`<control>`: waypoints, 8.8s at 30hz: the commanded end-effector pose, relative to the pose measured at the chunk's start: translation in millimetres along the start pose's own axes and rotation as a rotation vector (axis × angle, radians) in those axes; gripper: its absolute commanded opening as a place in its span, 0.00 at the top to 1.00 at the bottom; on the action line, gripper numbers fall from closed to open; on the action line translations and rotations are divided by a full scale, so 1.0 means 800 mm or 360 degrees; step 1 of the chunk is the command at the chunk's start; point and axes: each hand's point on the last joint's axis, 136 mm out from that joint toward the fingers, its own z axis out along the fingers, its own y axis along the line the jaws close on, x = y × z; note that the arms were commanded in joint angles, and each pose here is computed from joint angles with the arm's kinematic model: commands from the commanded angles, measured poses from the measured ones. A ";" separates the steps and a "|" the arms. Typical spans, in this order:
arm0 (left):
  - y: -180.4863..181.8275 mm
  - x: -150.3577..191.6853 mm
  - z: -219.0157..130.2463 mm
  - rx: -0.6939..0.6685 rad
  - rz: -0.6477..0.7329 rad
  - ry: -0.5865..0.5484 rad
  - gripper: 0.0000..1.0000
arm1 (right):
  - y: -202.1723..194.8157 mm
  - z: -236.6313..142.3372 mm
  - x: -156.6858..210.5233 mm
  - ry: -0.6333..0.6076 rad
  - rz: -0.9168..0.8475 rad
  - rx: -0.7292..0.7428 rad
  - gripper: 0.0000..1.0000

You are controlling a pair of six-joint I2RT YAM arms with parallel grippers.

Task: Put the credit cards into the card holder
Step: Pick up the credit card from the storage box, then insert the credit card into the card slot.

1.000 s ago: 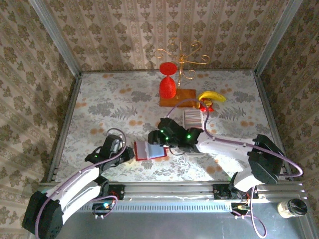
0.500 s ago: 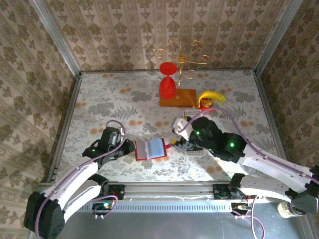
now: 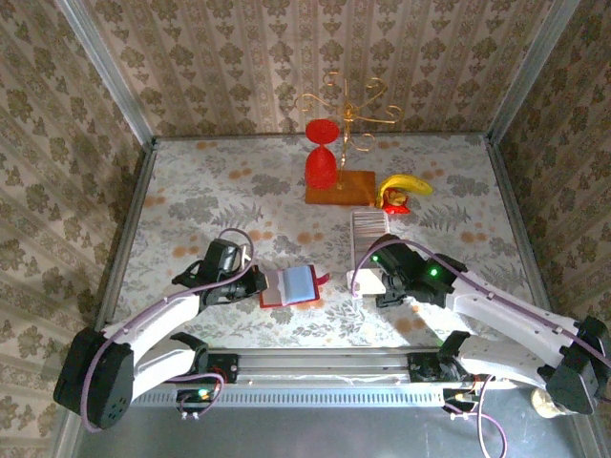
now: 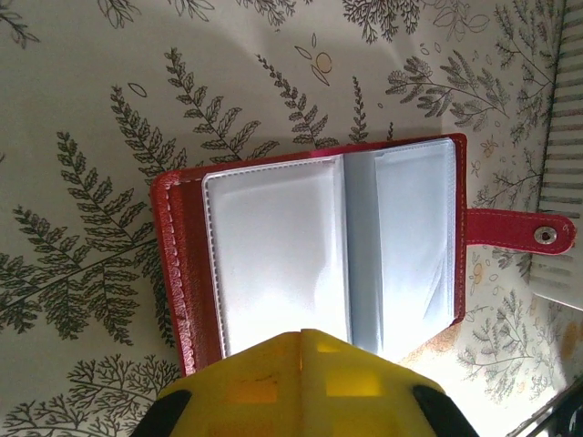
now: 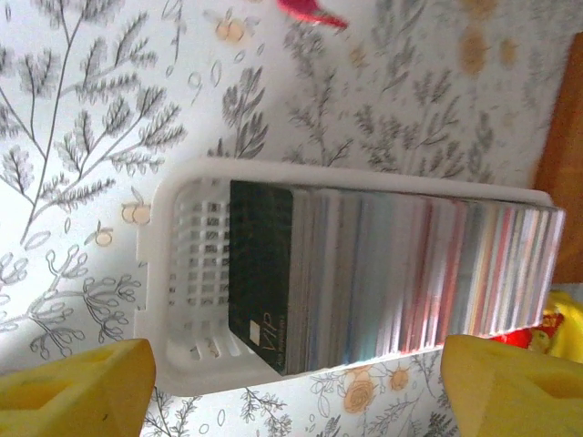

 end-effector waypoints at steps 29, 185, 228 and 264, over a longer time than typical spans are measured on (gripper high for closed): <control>0.038 0.022 0.032 -0.0104 0.0013 0.0091 0.97 | -0.018 0.077 0.012 0.0136 -0.0283 -0.0008 0.24; 0.051 0.038 0.037 -0.0187 0.0044 0.0107 1.00 | -0.033 0.143 -0.224 -0.0431 0.3140 -0.0929 1.00; 0.055 0.042 0.038 -0.0222 0.0052 0.0104 1.00 | 0.004 0.155 -0.220 -0.0263 0.3066 -0.1150 1.00; 0.034 0.027 0.014 -0.0197 0.0108 0.0006 0.58 | 0.012 0.166 -0.208 -0.0282 0.3066 -0.1188 1.00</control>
